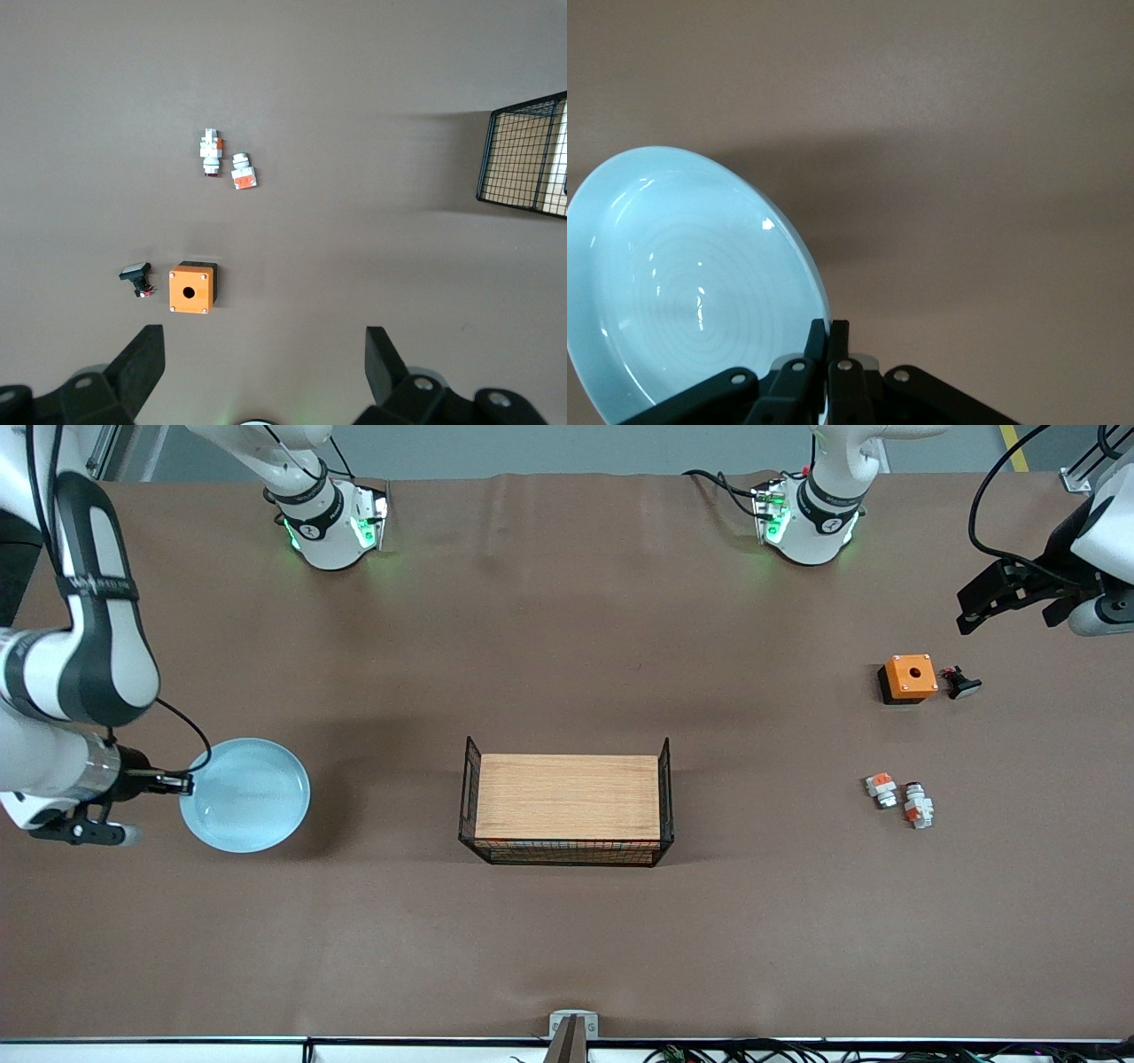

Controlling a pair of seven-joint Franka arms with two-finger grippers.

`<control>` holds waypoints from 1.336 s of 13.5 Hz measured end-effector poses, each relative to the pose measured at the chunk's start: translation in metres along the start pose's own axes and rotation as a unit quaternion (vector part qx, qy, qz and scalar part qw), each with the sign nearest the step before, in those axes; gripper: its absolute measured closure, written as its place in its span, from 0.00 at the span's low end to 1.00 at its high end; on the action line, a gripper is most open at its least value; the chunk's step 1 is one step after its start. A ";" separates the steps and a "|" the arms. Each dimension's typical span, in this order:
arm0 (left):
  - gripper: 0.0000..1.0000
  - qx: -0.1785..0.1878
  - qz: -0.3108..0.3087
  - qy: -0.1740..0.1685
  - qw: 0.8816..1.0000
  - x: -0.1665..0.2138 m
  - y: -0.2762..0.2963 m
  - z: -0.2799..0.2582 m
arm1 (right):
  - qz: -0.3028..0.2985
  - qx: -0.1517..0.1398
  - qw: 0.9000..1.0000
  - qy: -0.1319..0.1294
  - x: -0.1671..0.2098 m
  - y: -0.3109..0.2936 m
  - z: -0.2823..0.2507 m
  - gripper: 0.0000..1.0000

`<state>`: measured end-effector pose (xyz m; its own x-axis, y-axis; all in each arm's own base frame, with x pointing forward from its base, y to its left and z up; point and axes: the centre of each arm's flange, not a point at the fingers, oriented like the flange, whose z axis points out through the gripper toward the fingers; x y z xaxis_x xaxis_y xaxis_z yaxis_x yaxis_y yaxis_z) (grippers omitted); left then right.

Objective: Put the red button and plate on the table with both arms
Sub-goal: 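Lower the held plate onto the table with the right gripper, then open the right gripper and raise it away from the plate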

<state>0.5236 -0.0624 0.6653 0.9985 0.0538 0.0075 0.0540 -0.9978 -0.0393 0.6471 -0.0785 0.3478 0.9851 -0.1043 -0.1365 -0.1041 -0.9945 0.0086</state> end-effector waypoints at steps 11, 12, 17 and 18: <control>0.00 0.001 0.009 -0.005 1.000 0.000 -0.003 0.002 | -0.027 0.013 0.999 -0.034 0.020 0.048 0.115 0.97; 0.00 0.001 0.009 -0.005 1.000 0.000 -0.003 0.002 | -0.026 0.014 0.999 -0.033 0.021 0.051 0.123 0.97; 0.00 0.001 0.009 -0.005 1.000 0.000 -0.003 0.002 | -0.022 0.017 0.999 -0.034 0.025 0.061 0.162 0.93; 0.00 0.001 0.009 -0.005 1.000 0.000 -0.003 0.002 | -0.021 0.017 0.999 -0.035 0.025 0.062 0.166 0.93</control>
<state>0.5230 -0.0598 0.6632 0.9994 0.0355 -0.0040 0.0353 -0.9985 -0.0410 0.6426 -0.1416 0.1810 0.9769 -0.0596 -0.2054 -0.0678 -0.9971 -0.0331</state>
